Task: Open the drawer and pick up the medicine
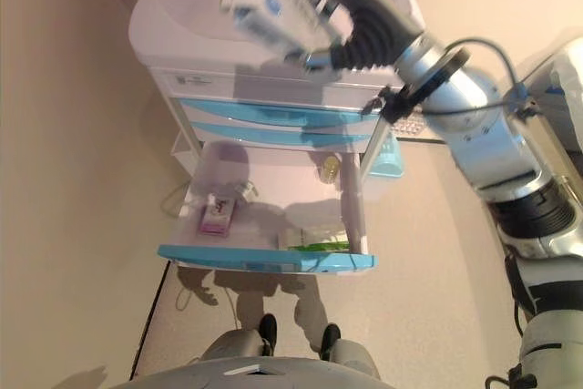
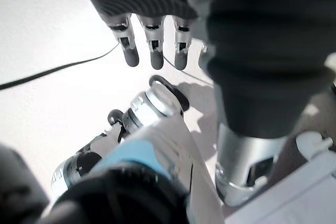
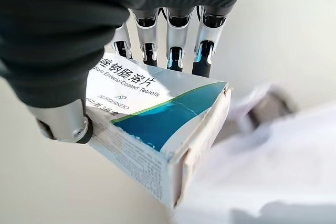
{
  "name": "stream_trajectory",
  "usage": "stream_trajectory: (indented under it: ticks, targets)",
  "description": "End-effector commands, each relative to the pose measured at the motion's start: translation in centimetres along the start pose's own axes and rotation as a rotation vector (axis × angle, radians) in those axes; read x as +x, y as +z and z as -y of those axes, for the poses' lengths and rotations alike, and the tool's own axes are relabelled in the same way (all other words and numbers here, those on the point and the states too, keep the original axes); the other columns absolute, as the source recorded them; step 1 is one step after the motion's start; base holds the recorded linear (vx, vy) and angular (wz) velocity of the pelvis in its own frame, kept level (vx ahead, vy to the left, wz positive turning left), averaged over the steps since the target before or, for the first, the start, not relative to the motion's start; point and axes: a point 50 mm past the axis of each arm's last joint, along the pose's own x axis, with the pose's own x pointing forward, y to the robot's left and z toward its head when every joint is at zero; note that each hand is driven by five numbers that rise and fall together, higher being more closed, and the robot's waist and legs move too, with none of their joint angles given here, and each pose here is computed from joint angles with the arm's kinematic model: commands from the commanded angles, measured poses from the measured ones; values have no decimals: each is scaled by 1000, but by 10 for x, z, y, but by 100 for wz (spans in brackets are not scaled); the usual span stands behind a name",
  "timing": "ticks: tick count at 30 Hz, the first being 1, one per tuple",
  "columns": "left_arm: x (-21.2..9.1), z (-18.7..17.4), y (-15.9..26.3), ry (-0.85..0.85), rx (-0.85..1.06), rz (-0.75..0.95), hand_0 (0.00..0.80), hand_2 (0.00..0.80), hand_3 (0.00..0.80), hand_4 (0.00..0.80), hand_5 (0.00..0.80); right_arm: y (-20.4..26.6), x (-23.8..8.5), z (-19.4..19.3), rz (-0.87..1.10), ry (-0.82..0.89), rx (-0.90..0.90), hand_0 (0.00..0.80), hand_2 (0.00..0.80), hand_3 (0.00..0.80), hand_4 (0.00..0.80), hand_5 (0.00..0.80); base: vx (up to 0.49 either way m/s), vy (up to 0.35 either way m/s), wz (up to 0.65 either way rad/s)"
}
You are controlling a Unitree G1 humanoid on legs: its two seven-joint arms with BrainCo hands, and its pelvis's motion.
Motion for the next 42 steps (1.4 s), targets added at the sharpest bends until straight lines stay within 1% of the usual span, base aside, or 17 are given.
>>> stream_trajectory:
  ticks: [1, 3, 5, 7, 10, 12, 13, 16, 19, 26, 29, 35, 42]
  targets:
    - [-8, -21, 2, 80, 21, -37, 0, 0, 0, 0, 0, 2, 15, 34, -8, -122, -200, 800, 800, 800, 800, 800, 56, 53, 19]
    - [-9, -21, 5, 92, 21, -35, 0, 0, 0, 0, 0, -8, 20, 40, -57, -132, -318, 800, 800, 800, 800, 800, 62, 45, 11]
    - [-10, -21, 9, 95, 21, -32, 0, 0, 0, 0, 0, -21, 26, 44, -121, -130, -364, 800, 800, 800, 800, 800, 61, 43, 9]
    - [-9, -19, 11, 99, 20, -34, 0, 0, 0, 0, 0, -27, 29, 47, -148, -126, -481, 800, 800, 800, 800, 800, 60, 45, 20]
    - [-10, -20, 14, 112, 17, -37, 0, 0, 0, 0, 0, -40, 34, 54, -211, -100, -573, 800, 800, 800, 800, 800, 64, 45, 9]
    - [-11, -21, 15, 123, 22, -45, 0, 0, 0, 0, 0, -49, 36, 57, -252, -77, -600, 800, 800, 800, 800, 800, 74, 42, 11]
    - [-11, -22, 15, 126, 28, -51, 0, 0, 0, 0, 0, -51, 37, 58, -260, -63, -664, 800, 800, 800, 800, 800, 77, 27, 22]
    - [-11, -21, 15, 124, 37, -58, 0, 0, 0, 0, 0, -61, 38, 58, -282, -50, -692, 800, 800, 800, 800, 800, 60, 20, 16]
    - [-10, -18, 20, 124, 43, -57, 0, 0, 0, 0, 0, -74, 37, 51, -310, -3, -773, 800, 800, 800, 800, 800, 54, 21, 13]
    - [-9, -13, 24, 133, 59, -58, 0, 0, 0, 0, 0, -108, 26, 33, -393, 106, -925, 800, 800, 800, 800, 800, 41, 22, 11]
    - [-8, -13, 23, 153, 51, -60, 0, 0, 0, 0, 0, -124, 15, 25, -430, 148, -981, 800, 800, 800, 800, 800, 45, 26, 8]
    - [-9, -11, 25, 153, 65, -75, 0, 0, 0, 0, 0, -142, 0, 18, -488, 205, -1040, 800, 800, 800, 800, 800, -3, 21, 12]
    - [-5, -1, 27, 132, 63, -78, 0, 0, 0, 0, 0, -155, -13, 16, -550, 269, -1091, 800, 800, 800, 800, 800, -58, 31, 6]
